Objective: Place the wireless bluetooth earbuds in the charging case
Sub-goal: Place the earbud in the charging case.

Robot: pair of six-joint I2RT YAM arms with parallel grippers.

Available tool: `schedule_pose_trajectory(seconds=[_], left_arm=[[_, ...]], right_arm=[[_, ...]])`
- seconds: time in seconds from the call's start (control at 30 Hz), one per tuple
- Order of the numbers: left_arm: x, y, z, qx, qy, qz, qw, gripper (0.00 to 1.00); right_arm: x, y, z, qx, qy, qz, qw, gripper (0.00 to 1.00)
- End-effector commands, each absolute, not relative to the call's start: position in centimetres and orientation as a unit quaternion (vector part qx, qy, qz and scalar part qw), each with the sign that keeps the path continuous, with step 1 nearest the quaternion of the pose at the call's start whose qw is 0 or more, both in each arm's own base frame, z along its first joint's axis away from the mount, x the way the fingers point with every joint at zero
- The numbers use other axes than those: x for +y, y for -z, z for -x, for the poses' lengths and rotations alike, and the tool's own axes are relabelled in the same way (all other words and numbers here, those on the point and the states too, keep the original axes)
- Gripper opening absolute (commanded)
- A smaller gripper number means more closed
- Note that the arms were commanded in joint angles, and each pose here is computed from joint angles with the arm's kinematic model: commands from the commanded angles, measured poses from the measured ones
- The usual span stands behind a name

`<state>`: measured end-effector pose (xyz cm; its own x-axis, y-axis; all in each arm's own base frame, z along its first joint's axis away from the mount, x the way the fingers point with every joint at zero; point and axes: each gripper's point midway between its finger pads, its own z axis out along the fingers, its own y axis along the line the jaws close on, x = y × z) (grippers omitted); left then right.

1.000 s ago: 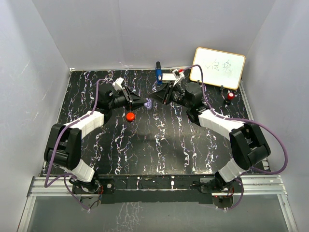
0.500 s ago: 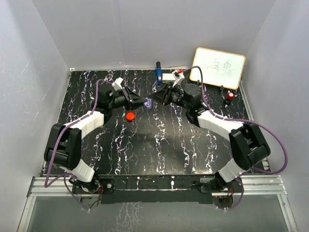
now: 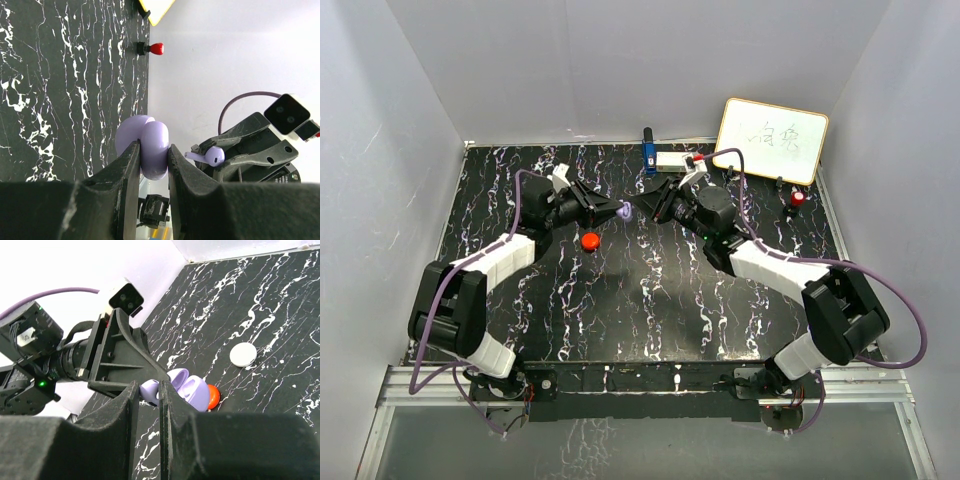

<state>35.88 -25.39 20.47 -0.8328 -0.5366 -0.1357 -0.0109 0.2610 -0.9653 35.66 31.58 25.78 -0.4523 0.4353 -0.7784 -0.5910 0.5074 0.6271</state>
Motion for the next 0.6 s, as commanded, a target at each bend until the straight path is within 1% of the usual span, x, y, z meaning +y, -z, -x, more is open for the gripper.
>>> schedule_pose_trajectory(seconds=[0.0,0.57], left_arm=[[-25.50,-22.89,-35.43,0.745,0.591,0.179,0.253,0.00],[-26.19,-23.54,-34.93,0.741,0.588,0.185,0.267,0.00]], right_arm=[[30.53,-29.33,-36.14,0.656,-0.493,0.017,0.571,0.00],[30.96,-28.97,-36.82,0.667,-0.459,-0.029,0.586,0.00]])
